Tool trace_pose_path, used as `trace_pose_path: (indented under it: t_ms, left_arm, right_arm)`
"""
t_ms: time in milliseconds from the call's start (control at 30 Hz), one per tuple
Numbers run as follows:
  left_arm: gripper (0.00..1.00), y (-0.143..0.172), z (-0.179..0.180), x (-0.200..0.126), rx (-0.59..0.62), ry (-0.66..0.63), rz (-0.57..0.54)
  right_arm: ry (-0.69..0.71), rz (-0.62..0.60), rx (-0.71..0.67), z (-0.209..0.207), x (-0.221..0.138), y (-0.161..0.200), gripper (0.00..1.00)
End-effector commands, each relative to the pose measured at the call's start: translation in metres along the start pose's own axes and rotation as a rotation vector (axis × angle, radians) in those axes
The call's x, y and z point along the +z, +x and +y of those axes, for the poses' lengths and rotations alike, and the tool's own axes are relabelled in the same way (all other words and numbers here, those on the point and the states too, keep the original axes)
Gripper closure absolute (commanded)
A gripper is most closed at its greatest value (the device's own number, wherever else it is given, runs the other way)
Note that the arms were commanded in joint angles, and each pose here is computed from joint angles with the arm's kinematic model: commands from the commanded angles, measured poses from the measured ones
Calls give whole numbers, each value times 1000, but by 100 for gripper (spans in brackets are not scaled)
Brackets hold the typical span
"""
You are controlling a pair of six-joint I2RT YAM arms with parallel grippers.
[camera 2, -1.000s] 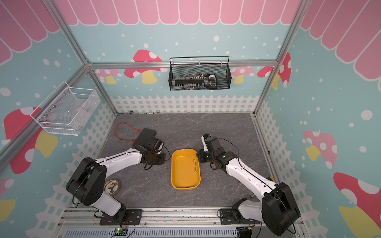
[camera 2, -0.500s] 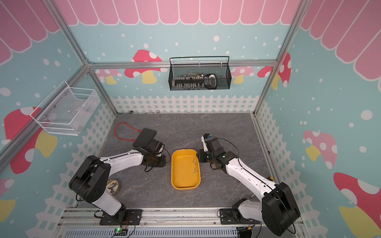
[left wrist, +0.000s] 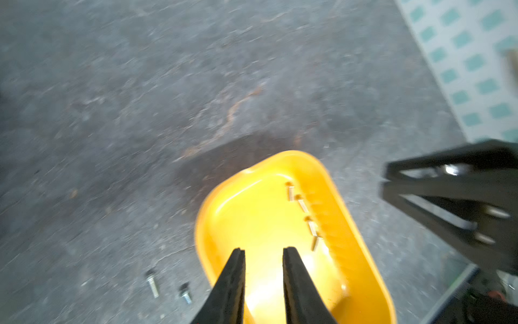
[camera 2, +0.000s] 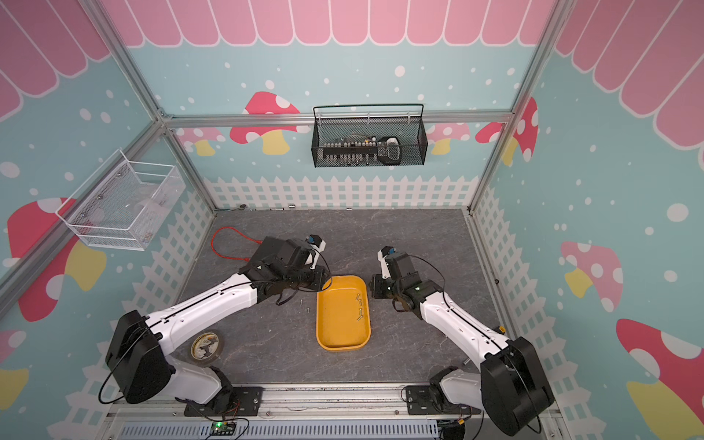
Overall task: Take out the screws from the storage box
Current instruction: Pick up the screw from the storage box.
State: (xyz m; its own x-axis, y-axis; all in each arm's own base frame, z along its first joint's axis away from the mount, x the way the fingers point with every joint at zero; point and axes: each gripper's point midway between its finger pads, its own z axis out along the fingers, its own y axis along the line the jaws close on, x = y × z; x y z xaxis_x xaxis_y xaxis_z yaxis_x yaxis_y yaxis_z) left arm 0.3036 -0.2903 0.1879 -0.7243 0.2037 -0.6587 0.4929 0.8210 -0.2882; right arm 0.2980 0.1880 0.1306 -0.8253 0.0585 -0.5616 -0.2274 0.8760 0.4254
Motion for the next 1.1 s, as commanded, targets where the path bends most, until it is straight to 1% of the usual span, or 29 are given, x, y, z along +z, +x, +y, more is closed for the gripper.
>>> trace_pose_path:
  t_ms: [0, 133, 200, 300, 433, 567, 700, 800, 1067]
  left_arm:
    - [72, 23, -36, 11, 150, 136, 81]
    - [70, 71, -61, 39, 279, 234, 205]
    - [70, 88, -63, 52, 302, 216, 238]
    - [70, 104, -59, 67, 319, 183, 278]
    - [70, 114, -67, 81, 352, 183, 291]
    - [69, 119, -71, 92, 358, 178, 285]
    - [68, 127, -62, 107, 349, 109, 299]
    - [68, 133, -56, 116, 363, 88, 311]
    - [67, 140, -49, 125, 377, 60, 329]
  right_arm:
    - [-42, 15, -8, 3, 5, 4, 66]
    - [-21, 7, 15, -7, 1, 2, 66]
    - [-28, -11, 50, -17, -6, -1, 66]
    - [-33, -35, 67, -23, -14, -6, 66]
    - [-46, -35, 78, -23, -15, -5, 66]
    - [-52, -25, 86, -23, -12, 0, 67]
    - [-53, -36, 87, -23, -15, 0, 67]
    - [-53, -44, 87, -22, -17, -3, 67]
    - [-54, -58, 83, -20, -22, -6, 66]
